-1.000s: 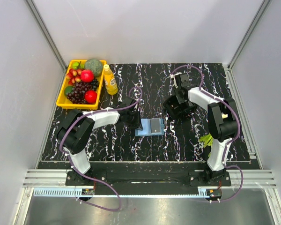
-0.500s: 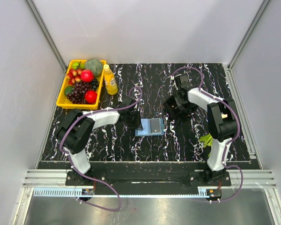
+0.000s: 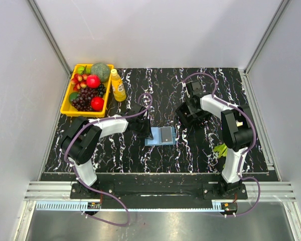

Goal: Put the credit cards into the card holder
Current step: Pick up the credit card from the storage box.

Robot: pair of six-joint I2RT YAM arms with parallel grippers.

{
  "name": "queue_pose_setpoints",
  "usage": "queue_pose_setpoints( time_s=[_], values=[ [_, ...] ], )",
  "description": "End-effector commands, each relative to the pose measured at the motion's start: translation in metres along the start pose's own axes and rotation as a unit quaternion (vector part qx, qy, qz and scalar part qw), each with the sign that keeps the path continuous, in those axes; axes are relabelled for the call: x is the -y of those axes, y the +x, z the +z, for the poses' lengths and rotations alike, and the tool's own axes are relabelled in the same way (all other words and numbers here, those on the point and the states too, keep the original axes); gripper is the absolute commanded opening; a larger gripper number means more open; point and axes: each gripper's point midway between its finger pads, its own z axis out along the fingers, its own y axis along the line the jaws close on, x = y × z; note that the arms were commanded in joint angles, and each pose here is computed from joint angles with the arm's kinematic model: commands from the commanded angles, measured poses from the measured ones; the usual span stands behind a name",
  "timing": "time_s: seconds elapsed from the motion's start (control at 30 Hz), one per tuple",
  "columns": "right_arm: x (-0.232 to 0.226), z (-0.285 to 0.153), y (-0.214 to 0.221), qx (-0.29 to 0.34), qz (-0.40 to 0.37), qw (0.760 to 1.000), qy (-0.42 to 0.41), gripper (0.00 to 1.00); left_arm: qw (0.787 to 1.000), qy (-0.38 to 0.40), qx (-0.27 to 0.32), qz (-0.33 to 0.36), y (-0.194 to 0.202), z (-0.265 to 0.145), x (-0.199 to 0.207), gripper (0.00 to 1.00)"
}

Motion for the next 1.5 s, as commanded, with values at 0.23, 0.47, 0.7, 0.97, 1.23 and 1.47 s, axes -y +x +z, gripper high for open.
queue_pose_setpoints(
  time_s=[0.23, 0.47, 0.7, 0.97, 1.23, 1.47],
  values=[
    [0.003, -0.003, -0.006, 0.006, -0.002, 1.0, 0.014, 0.26, 1.0, 0.006, 0.006, 0.007, -0.007, 0.005, 0.002, 0.09],
    [0.0, -0.011, -0.009, 0.015, 0.0, 1.0, -0.004, 0.13, 1.0, 0.006, 0.005, 0.007, -0.006, 0.004, 0.001, 0.09],
    [0.002, -0.033, -0.023, 0.038, 0.009, 0.999, -0.021, 0.07, 1.0, 0.006, 0.004, 0.007, -0.005, 0.004, 0.002, 0.09],
    [-0.007, -0.069, -0.041, 0.072, 0.011, 0.994, -0.083, 0.02, 1.0, 0.004, 0.003, 0.008, -0.006, 0.004, 0.002, 0.09],
    [-0.019, -0.035, -0.02, 0.024, 0.006, 0.996, -0.085, 0.0, 1.0, 0.007, 0.004, 0.008, -0.007, 0.003, 0.003, 0.09],
    [-0.008, -0.022, -0.022, 0.009, 0.013, 0.999, -0.044, 0.1, 1.0, 0.005, 0.002, 0.009, -0.006, 0.003, 0.002, 0.09]
  ],
)
